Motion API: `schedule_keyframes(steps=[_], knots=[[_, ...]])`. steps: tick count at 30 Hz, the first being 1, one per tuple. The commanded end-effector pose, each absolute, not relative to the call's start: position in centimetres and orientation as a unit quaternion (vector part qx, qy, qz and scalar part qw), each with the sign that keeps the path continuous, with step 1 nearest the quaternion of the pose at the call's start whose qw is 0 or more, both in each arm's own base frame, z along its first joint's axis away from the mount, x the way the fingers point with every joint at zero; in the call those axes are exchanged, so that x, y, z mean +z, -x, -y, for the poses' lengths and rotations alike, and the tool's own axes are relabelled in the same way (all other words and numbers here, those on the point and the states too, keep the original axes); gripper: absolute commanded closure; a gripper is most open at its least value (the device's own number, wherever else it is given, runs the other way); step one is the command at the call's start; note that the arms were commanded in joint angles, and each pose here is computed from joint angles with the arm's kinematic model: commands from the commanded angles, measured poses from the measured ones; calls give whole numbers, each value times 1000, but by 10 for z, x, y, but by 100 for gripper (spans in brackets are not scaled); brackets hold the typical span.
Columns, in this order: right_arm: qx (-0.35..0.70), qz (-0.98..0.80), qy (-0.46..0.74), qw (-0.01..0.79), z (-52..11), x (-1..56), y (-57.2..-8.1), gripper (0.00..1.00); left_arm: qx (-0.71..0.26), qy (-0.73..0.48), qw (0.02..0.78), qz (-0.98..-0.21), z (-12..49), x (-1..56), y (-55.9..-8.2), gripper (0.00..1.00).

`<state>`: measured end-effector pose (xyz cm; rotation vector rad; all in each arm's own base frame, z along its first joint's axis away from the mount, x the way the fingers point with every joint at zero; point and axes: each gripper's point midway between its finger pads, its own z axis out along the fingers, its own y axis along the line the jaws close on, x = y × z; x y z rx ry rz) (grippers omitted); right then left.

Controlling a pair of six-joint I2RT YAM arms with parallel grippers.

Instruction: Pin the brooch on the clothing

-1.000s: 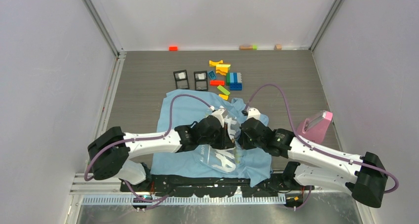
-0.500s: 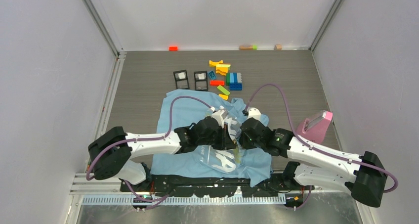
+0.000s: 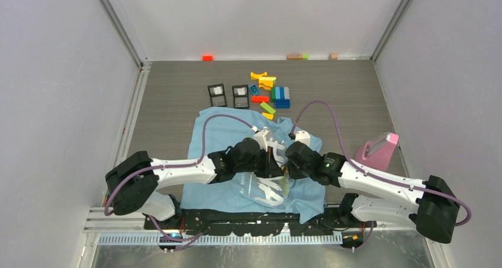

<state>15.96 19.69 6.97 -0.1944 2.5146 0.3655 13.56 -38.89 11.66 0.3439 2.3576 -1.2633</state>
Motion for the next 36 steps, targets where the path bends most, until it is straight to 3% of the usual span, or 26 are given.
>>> schedule_keyframes(steps=[1, 17, 23, 32, 36], knots=[[135, -937, 60, 318, -195, 81, -167, 99, -517, -132, 255, -806, 399, 161, -142, 100], [223, -901, 49, 369, -192, 133, -159, 99, -450, -142, 266, -841, 359, 144, -156, 100], [226, -893, 43, 387, -183, 144, -158, 93, -462, -172, 274, -826, 355, 158, -154, 100], [245, -874, 50, 418, -172, 167, -154, 72, -496, -218, 266, -797, 352, 177, -144, 100], [271, -861, 71, 424, -173, 180, -147, 53, -507, -230, 259, -789, 355, 180, -141, 100]])
